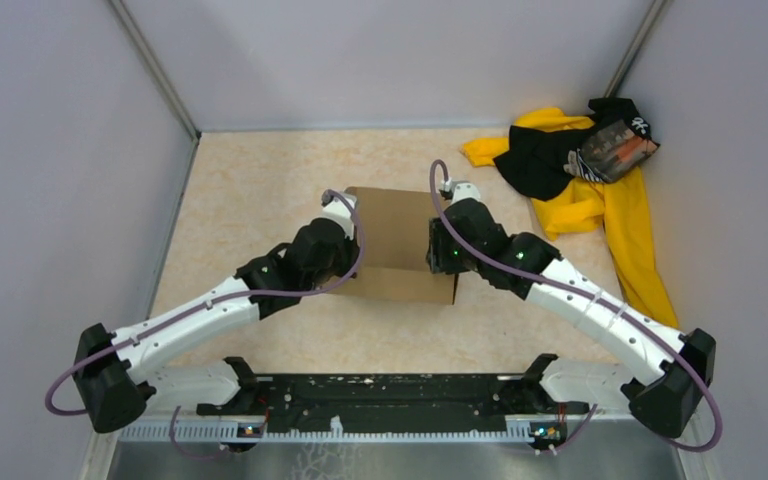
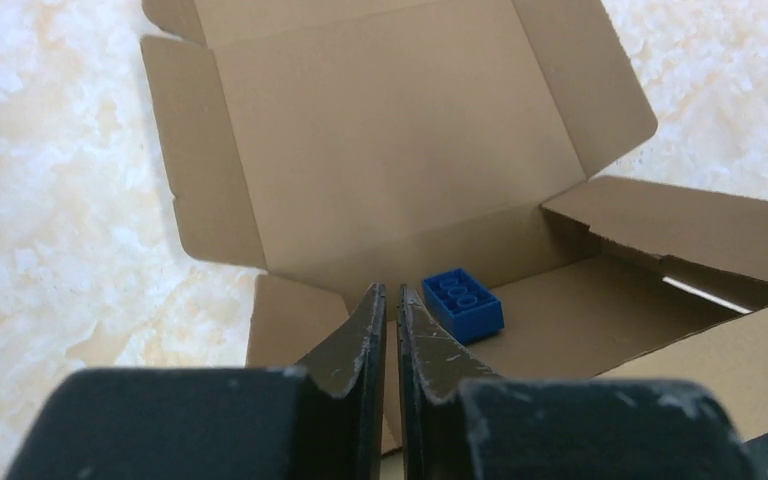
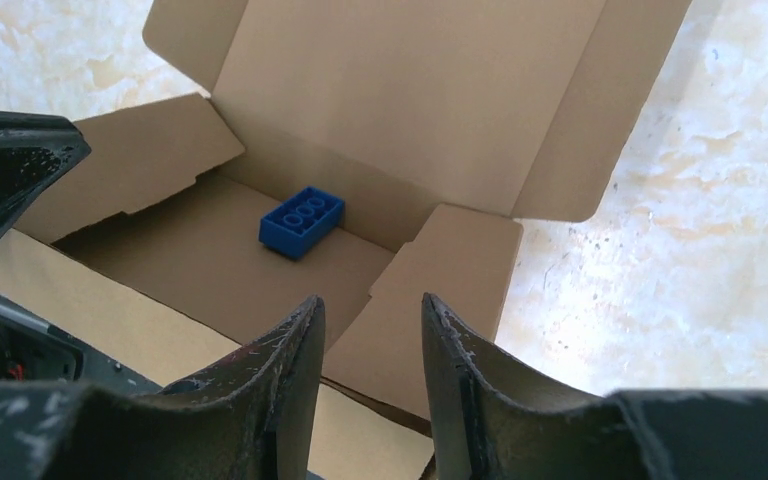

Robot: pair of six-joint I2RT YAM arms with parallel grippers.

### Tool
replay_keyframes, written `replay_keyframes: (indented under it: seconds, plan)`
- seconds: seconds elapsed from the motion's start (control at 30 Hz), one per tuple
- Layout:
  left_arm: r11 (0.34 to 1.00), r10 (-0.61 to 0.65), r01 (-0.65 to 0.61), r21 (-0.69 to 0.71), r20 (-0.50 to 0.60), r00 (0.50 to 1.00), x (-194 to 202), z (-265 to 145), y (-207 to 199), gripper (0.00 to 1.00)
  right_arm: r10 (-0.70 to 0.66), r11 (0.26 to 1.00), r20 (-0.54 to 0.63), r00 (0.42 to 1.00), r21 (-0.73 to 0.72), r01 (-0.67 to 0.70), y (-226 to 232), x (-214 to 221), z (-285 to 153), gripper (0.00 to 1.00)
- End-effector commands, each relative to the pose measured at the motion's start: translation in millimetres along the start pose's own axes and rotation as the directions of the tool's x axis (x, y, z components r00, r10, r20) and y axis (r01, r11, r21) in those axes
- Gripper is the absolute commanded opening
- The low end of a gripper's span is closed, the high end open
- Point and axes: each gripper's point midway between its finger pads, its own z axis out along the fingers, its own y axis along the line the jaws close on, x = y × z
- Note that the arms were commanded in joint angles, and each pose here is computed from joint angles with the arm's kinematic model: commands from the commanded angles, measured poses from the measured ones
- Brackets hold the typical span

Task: Fold the paper box

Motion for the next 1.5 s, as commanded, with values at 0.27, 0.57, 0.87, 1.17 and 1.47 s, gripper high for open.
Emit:
replay_keyframes:
  seconds: [0.27, 0.57, 0.87, 1.17, 1.47]
  plan:
    - [0.998, -0.067, 0.068, 0.007, -0.097, 0.993, 75.4, -37.6, -21.1, 0.13, 0.047, 0.998, 0.001, 0.999, -0.035, -0.047, 6.5, 43.5, -13.9, 0.4]
    - [0.995, -0.099, 0.097, -0.018, -0.192, 0.976, 134.3, -67.7, -22.2, 0.12, 0.062, 0.998, -0.016, 0.998, -0.032, -0.062, -0.1, 63.0, -16.3, 0.41]
    - [0.995, -0.096, 0.092, -0.035, -0.15, 0.984, 115.8, -78.1, -14.5, 0.13, 0.027, 0.999, -0.015, 1.0, -0.022, -0.027, 4.3, 55.7, -10.4, 0.41]
    - [0.989, -0.037, 0.039, -0.146, 0.01, 0.999, 55.8, -90.6, 7.3, 0.2, -0.049, 0.998, 0.085, 0.995, -0.02, 0.051, 8.2, 14.0, -32.1, 0.45]
    - [0.973, 0.019, 0.02, -0.228, 0.168, 0.986, -12.4, -81.1, 64.3, 0.54, -0.179, 0.978, 0.199, 0.964, 0.14, 0.153, -22.4, -43.2, -57.6, 0.64]
